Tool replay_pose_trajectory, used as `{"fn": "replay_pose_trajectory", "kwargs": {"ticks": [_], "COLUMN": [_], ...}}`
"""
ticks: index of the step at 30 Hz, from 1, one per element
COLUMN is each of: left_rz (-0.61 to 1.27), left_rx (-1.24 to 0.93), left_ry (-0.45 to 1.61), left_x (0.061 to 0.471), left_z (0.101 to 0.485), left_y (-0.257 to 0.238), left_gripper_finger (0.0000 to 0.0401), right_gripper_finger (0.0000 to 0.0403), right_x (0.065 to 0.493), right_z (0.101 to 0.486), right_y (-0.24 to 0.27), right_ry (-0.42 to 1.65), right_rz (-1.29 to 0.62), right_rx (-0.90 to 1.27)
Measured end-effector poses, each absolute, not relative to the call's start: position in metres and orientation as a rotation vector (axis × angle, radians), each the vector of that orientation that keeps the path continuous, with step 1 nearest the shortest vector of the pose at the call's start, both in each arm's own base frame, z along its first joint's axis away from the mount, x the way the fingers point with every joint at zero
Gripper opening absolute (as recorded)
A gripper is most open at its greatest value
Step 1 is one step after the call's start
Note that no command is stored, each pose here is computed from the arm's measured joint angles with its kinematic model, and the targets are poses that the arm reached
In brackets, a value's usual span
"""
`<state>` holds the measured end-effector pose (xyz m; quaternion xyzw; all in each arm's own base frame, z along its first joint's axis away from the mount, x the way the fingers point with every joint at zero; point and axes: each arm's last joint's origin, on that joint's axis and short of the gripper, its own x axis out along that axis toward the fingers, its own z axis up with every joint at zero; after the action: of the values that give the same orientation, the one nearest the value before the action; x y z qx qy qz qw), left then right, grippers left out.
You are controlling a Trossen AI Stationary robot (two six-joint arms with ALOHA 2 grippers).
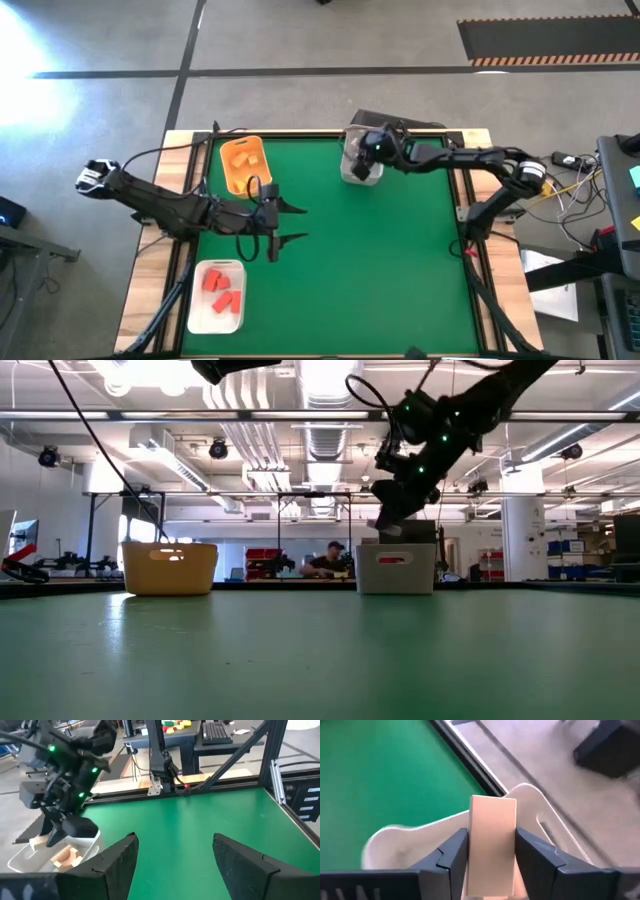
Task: Sort & place blocks by color
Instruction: Put the brown block into the gray bin, then return to Home Position
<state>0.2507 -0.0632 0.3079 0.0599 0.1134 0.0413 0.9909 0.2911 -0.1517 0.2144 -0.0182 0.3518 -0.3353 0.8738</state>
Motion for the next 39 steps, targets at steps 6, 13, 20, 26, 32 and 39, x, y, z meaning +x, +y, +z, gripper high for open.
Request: {"fn": "replay_pose_trajectory", "kwargs": {"ticks": [6, 13, 20, 26, 32, 39], "left_rz": [0.083, 0.082, 0.058, 0.049, 0.053, 0.057], "left_rx": [0.131, 0.183, 0.225, 0.180, 0.142, 0.105], "left_ry": [0.251, 0.269, 0.384, 0.353, 0.239, 0.135], "left_x": [0.246, 0.242, 0.216, 0.175, 0.145, 0.122], "left_z": [0.308, 0.306, 0.276, 0.250, 0.235, 0.221], "left_y": [-0.062, -0.060, -0.054, -0.043, -0.034, -0.027], "left_gripper_finger": [0.0239, 0.0239, 0.0239, 0.0239, 0.0239, 0.0239], "right_gripper_finger": [0.0179, 0.0208, 0.0201, 0.0189, 0.0181, 0.0173], "right_x": [0.280, 0.282, 0.284, 0.255, 0.219, 0.182], "right_z": [0.211, 0.213, 0.212, 0.207, 0.208, 0.208], "right_y": [-0.173, -0.161, -0.095, -0.044, -0.029, -0.025], "right_ry": [0.699, 0.697, 0.612, 0.463, 0.371, 0.277], "right_rz": [-0.720, -0.681, -0.486, -0.334, -0.288, -0.290], "right_rx": [0.072, 0.102, 0.022, -0.043, -0.096, -0.119]}}
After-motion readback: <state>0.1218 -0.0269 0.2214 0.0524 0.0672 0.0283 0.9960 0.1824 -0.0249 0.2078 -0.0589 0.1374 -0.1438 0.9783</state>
